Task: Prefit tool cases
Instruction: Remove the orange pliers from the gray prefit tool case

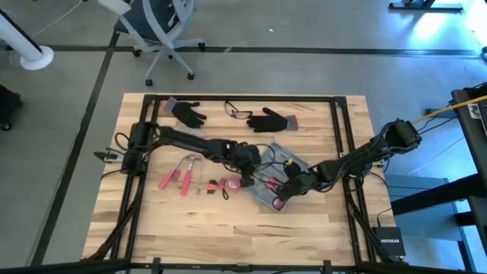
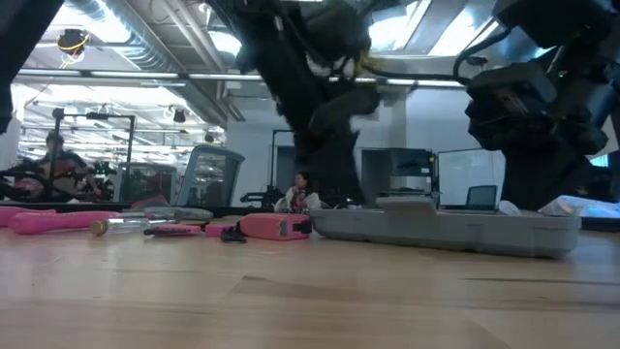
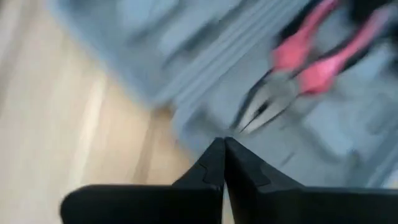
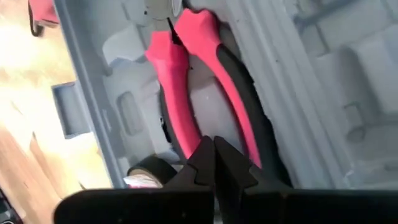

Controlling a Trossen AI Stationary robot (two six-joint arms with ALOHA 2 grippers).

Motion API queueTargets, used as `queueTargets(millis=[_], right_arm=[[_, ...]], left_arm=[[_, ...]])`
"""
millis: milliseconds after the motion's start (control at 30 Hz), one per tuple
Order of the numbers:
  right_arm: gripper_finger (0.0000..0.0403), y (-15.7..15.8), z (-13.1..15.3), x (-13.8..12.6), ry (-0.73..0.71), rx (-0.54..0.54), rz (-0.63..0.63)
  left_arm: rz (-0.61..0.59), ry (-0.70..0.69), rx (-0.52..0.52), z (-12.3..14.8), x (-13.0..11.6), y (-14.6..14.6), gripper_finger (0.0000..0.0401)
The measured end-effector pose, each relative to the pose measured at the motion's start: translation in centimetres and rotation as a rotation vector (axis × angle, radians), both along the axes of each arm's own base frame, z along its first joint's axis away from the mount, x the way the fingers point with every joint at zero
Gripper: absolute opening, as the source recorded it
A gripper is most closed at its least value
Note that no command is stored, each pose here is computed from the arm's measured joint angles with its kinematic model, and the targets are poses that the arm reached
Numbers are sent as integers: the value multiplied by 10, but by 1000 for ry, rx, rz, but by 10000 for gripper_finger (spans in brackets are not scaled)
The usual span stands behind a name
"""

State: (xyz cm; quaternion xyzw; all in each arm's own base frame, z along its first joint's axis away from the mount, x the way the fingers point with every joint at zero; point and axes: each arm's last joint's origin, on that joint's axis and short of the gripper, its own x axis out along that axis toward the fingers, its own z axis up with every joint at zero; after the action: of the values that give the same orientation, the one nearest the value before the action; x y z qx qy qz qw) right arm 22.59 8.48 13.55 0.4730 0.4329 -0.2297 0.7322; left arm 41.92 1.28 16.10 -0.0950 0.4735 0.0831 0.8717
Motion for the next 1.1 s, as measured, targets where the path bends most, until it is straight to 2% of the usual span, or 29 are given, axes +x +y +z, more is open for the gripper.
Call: queueTargets(millis=[133, 233, 300, 367, 433, 567, 633, 767, 1100], right_arm=[[0, -1, 0, 0, -10, -21, -13], [0, -2, 0, 1, -24, -58, -36], [0, -2, 0, 1, -28, -67, -41], [0, -2, 0, 1, -30, -71, -43], [0, -3, 1, 1, -33, -77, -44], [0, -3, 1, 2, -46, -87, -40], [0, -2, 2, 3, -53, -84, -40], [0, -2, 3, 4, -76, -75, -40], [0, -2, -1, 7, -70, -80, -46]], left_arm=[[237, 8, -315, 0, -2, 20, 0], [278, 6, -524, 2, -1, 25, 0], [295, 17, -597, 3, 0, 22, 0], [323, 29, -627, 3, 0, 16, 0], [342, 33, -610, 3, 0, 7, 0], [427, -3, -466, 1, 2, -6, 0], [466, -30, -426, 1, 3, -9, 0], [508, -90, -391, 4, 6, -7, 0], [506, -40, -344, -19, 9, -9, 0]])
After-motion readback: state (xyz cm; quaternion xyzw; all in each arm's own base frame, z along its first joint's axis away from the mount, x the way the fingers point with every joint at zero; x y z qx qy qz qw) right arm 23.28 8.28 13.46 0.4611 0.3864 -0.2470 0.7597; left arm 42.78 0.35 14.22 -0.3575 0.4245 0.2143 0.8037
